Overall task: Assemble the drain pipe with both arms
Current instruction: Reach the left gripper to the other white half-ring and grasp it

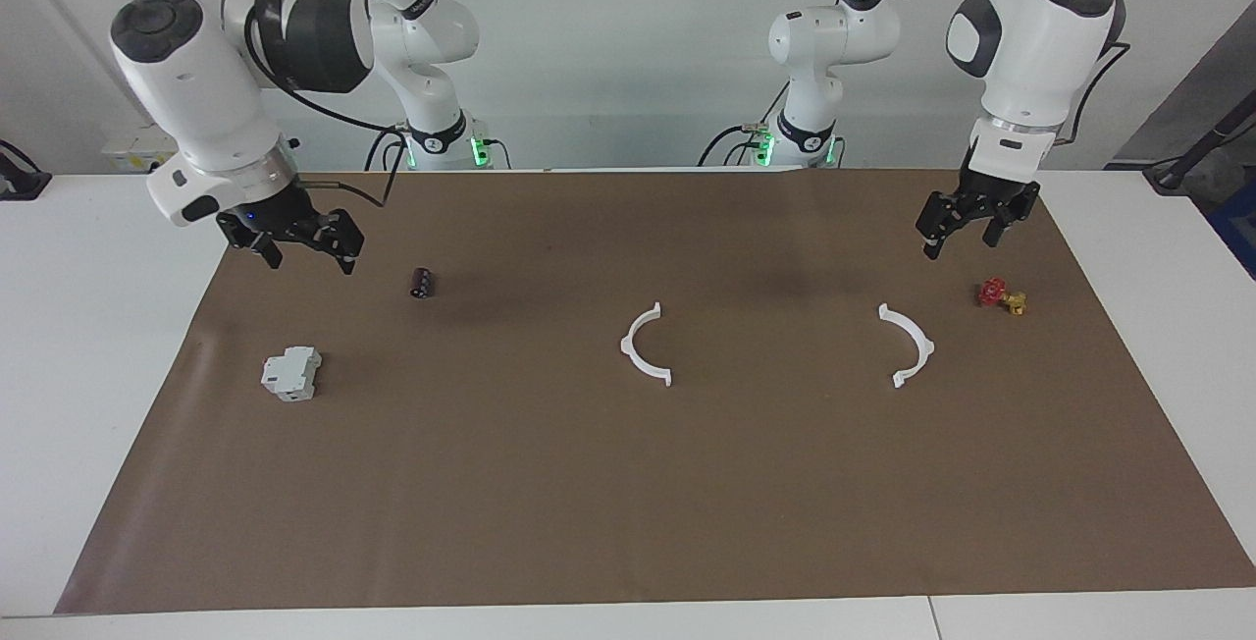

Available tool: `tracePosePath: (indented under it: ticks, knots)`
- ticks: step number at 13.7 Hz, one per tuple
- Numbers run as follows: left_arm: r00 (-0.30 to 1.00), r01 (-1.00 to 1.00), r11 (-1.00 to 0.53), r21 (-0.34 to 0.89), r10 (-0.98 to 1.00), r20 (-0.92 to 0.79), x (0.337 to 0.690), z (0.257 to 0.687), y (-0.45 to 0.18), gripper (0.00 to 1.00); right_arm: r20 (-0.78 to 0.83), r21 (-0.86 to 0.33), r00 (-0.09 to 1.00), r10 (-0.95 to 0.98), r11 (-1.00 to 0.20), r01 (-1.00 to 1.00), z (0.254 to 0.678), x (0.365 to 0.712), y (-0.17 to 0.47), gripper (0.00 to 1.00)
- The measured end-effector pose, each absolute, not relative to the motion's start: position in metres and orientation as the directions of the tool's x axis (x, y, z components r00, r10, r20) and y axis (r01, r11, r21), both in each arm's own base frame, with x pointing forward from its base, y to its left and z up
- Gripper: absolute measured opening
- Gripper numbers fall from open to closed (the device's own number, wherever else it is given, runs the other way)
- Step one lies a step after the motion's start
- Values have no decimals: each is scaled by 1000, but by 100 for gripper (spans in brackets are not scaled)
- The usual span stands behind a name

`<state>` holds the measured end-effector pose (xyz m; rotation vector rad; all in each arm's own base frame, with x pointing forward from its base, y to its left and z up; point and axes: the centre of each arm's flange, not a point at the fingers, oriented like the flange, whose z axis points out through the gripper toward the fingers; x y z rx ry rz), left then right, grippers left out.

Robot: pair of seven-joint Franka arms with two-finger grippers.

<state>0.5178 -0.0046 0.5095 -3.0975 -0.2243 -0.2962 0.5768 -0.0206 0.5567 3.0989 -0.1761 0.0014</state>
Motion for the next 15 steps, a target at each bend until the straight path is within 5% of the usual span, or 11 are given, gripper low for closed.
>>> tracePosePath:
  ticks: [5, 15]
  knots:
    - [984, 153, -988, -20, 150, 100, 502, 435, 3, 100, 15, 26, 993, -120, -992, -121, 630, 541, -22, 100]
    - [954, 280, -960, 4, 279, 111, 515, 370, 16, 100, -37, 51, 996, -79, -996, -77, 624, 538, -15, 100]
